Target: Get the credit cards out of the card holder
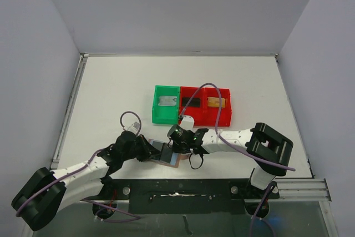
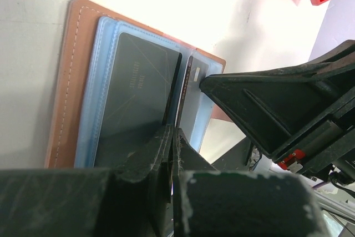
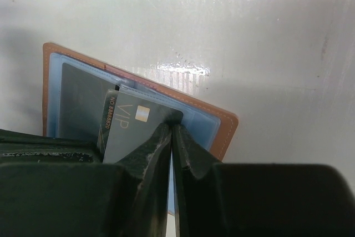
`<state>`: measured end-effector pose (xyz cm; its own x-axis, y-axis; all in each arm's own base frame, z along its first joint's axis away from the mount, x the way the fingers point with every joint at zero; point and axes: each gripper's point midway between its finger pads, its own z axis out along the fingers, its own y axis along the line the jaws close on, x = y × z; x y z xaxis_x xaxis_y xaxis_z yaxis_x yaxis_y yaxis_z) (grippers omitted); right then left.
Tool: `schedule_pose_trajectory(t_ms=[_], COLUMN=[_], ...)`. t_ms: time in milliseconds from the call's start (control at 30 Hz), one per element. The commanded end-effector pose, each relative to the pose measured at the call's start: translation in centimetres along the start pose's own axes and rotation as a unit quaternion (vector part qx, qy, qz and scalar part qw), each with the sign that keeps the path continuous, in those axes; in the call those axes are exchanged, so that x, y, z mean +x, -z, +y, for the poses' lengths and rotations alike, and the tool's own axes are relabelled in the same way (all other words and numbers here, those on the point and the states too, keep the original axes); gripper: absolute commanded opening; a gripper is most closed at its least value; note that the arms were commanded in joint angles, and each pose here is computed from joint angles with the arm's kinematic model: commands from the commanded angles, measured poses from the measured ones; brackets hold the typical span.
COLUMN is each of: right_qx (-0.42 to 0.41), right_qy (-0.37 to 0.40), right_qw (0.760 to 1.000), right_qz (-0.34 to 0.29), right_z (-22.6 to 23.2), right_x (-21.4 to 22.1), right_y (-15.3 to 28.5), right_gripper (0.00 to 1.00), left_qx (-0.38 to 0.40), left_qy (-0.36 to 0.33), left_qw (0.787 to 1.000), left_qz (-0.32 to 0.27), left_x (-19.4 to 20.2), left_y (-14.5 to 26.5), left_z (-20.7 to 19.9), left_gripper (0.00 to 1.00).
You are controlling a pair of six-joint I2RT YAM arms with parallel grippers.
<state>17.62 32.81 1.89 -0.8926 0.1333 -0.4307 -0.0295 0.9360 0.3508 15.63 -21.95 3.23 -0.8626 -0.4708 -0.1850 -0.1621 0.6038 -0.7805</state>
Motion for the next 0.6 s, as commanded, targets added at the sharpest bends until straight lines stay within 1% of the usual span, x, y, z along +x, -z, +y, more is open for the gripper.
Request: schedule_pose_trajectory(t_ms=[0, 167, 233, 333, 567], right_qx=[0.068, 0.081, 0.084, 0.070, 0.033], right_qy=[0.037, 0.036, 0.037, 0.029, 0.018], right_qw=[0.997, 0.996, 0.996, 0.997, 0.999], right_qz=[0.022, 0.012, 0.013, 0.017, 0.007], right_z=[-4.4, -4.7, -4.8, -4.7, -4.0], right_x=[1.8, 1.1, 1.0, 1.1, 0.4], right_y=[0.0, 0.0, 0.0, 0.0, 0.7], right_gripper=[0.07, 0.06, 0.04, 0.02, 0.03], left_qx=[0.037, 0.013, 0.004, 0.003, 0.009], left_qy=[-0.013, -0.019, -0.018, -0.010, -0.005], left_qw=[0.999, 0.999, 0.999, 0.999, 0.999], left_qz=[-0.010, -0.023, -0.032, -0.038, -0.038], left_x=[-0.9, -1.5, -1.8, -1.8, -1.6], left_y=[0.1, 0.3, 0.5, 0.6, 0.6], left_z=[-2.5, -2.0, -1.7, -1.3, -1.2], left_gripper=[0.00, 0.00, 0.00, 0.00, 0.00])
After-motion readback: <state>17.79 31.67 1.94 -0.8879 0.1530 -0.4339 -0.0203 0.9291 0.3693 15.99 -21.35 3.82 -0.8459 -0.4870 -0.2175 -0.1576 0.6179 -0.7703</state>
